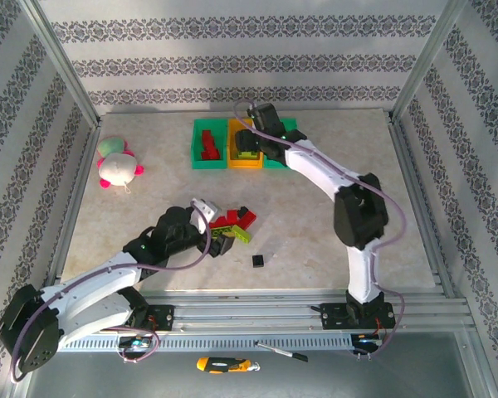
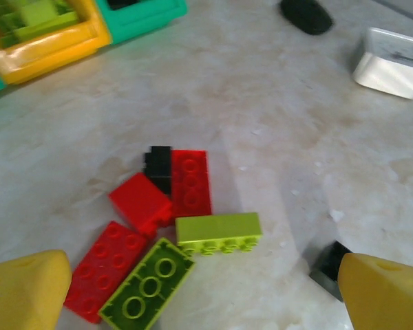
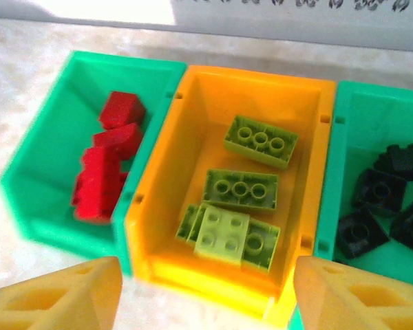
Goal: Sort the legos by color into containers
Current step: Place the lego in the container, then pick up the lego from the middle-left of the table.
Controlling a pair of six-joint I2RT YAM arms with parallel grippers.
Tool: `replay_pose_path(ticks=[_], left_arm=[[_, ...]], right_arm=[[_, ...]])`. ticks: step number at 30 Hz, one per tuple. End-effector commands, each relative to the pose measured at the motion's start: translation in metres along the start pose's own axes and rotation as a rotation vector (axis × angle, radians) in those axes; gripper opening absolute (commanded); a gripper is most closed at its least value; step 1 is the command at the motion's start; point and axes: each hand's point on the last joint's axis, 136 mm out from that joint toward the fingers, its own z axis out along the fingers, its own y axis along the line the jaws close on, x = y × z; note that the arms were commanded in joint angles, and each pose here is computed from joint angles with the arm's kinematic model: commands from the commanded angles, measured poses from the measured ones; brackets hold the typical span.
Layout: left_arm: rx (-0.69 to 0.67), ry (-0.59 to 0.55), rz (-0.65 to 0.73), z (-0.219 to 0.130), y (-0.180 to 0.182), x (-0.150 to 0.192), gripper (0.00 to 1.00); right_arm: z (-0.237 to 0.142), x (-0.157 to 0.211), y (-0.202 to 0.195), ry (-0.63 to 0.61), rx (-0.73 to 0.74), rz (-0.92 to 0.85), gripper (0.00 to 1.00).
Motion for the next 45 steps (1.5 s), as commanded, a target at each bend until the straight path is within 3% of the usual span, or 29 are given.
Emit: replay_pose_path(ticks=[1,6,11,15,17,22,26,36,45], left_arm=[[-0.23,0.148,-0.169,-0.005,0.038,0.023,0.99],[-0.416,0.355,-0.311,-0.009,0.06,0.057,0.99],[-0.347,0.546,-0.341,0.003,0.043,0.08,0.99],[-0.366,0.626,-0.393,0.011,0.042,0.098,0.99],[-0.393,0.64,-0.431,0.012,0.043,0.104,0.99],[-0.392,0.673,-0.491,0.017,0.039,0.116,0.86],[-0.395,0.694,-0.509,0.018,0.038,0.123,0.7],[-0.409,0.693,-0.535,0.02,0.039,0.128,0.41],[-0.429,0.589,-0.527,0.013,0.044,0.09,0.36]], right_arm=[[-0.037,0.003,0.01,-0.069,-0.037,-0.021,0.72],[-0.08,0.05,0.005,-0.056,-0.047,-0.03,0.76],[-0.108,0.09,0.002,-0.03,-0.058,-0.046,0.77],[-0.12,0.107,-0.01,-0.022,-0.032,-0.035,0.77],[-0.123,0.109,-0.014,-0.026,-0.017,-0.029,0.77],[-0.127,0.106,-0.016,-0.042,-0.011,-0.025,0.77],[-0.126,0.103,-0.013,-0.045,-0.019,-0.025,0.77],[-0.125,0.1,-0.008,-0.043,-0.038,-0.015,0.77],[-0.132,0.101,-0.006,-0.059,-0.053,0.014,0.77]])
